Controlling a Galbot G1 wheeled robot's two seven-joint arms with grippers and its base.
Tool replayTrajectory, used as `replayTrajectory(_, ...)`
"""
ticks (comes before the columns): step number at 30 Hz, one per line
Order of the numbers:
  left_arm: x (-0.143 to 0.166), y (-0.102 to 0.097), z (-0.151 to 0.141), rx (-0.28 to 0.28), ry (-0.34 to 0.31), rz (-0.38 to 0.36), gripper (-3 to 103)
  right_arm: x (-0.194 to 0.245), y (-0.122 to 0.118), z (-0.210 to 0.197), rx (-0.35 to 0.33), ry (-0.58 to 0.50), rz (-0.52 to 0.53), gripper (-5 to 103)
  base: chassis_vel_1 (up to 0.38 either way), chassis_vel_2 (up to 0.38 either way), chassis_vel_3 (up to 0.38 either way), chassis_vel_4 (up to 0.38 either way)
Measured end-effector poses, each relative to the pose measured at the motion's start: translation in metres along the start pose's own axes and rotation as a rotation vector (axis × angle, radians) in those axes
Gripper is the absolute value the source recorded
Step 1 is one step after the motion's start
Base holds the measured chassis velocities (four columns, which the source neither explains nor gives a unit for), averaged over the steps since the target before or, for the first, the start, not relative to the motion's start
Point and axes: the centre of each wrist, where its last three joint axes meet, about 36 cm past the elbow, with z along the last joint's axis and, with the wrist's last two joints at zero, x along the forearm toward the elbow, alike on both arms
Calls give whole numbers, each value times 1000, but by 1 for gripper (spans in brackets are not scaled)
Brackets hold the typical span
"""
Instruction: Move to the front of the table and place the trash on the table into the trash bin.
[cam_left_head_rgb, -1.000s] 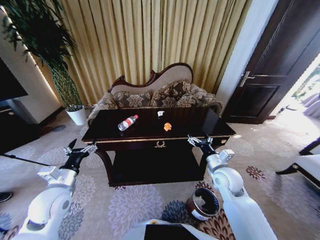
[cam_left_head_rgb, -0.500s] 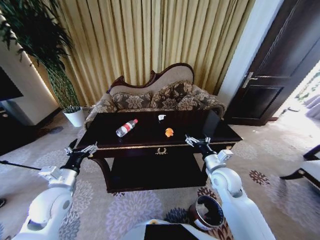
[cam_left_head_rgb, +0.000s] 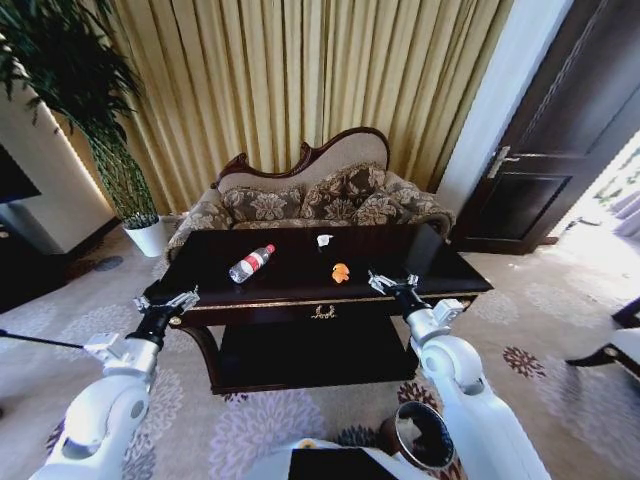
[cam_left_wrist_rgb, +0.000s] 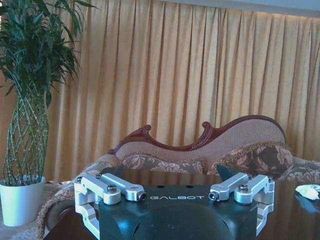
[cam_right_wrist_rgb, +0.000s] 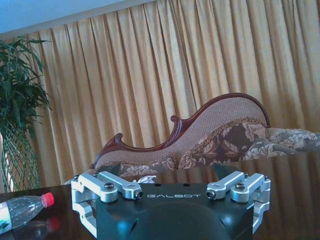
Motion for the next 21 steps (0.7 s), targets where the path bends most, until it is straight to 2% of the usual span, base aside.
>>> replayTrajectory(14,-1,1,6,9,2,-4,100,-1,1,-4,13,16,-22,100,-75,76,75,-86)
replayTrajectory(17,-1,2,7,12,-4,1,100,-4,-1,-4,10,24,-53,100,0,0,0,0)
replayTrajectory(21,1,2,8,18,-4,8,100,-13,-9,-3,2,34,-144,100,0,0,0,0)
